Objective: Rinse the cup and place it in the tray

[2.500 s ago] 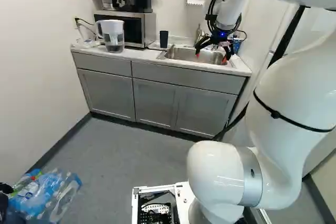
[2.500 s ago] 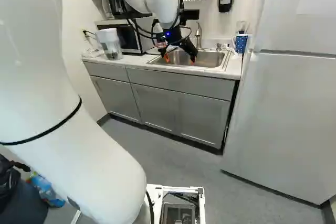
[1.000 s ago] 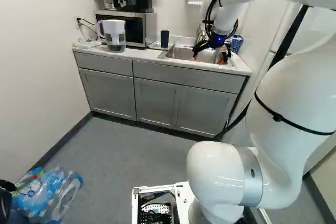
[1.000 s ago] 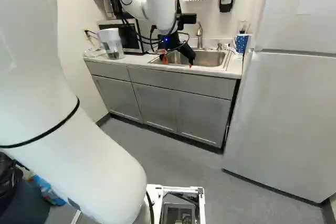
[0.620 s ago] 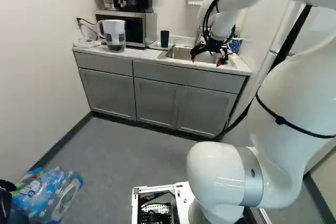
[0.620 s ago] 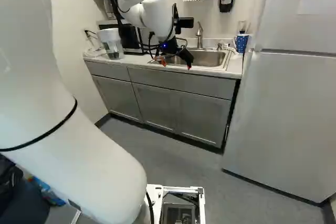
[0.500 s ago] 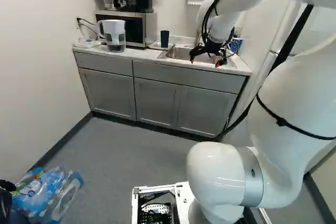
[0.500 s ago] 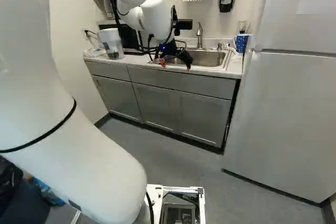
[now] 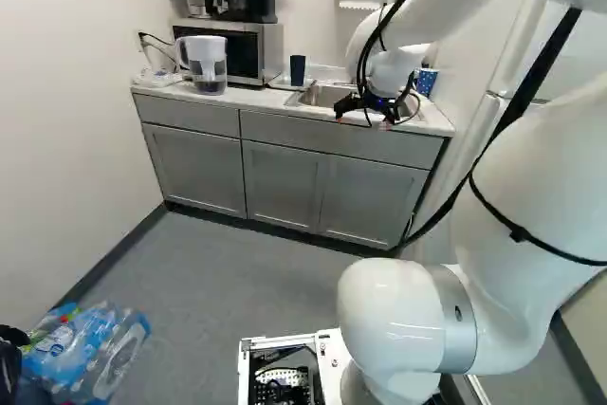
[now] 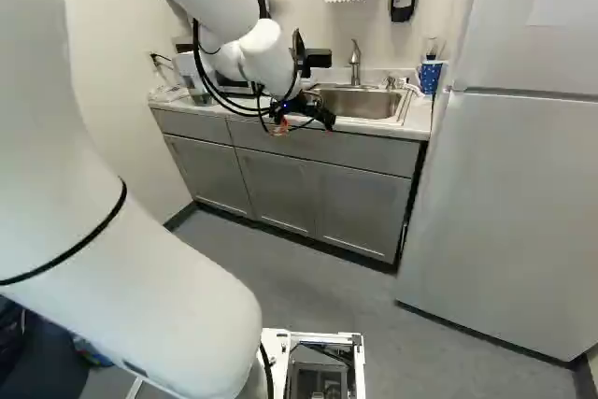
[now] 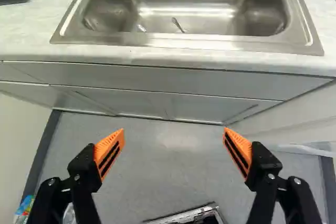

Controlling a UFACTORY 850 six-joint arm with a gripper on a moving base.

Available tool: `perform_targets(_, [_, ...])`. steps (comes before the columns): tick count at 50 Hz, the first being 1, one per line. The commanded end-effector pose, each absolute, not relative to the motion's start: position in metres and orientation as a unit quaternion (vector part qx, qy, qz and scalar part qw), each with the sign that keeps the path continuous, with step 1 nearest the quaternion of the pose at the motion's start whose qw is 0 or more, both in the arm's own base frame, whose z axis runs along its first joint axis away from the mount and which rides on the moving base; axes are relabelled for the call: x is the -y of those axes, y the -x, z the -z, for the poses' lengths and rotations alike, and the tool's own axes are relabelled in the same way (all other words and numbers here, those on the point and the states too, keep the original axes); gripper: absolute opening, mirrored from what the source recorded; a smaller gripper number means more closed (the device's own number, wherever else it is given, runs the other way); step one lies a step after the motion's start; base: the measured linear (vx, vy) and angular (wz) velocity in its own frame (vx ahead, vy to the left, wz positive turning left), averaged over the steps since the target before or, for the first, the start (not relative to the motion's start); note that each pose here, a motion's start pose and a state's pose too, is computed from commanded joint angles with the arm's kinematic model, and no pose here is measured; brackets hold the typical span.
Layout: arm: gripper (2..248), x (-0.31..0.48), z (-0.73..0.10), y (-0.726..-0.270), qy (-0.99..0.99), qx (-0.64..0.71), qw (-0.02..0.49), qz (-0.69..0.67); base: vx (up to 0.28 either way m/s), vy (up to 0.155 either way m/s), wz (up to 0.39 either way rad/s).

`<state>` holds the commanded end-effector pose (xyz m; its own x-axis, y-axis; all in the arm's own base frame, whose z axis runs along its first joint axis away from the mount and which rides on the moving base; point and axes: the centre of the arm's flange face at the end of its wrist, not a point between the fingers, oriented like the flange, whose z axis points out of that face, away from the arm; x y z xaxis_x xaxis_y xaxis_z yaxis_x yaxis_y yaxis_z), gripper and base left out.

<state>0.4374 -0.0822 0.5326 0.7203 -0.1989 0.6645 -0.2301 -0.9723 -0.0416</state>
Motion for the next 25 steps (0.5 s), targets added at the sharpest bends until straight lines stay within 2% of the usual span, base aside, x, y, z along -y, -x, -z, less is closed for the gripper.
perform_targets(25, [247,0.053,-0.476,-0.402,-0.901,0.079,0.019,-0.426,0.0,0.0,0.0])
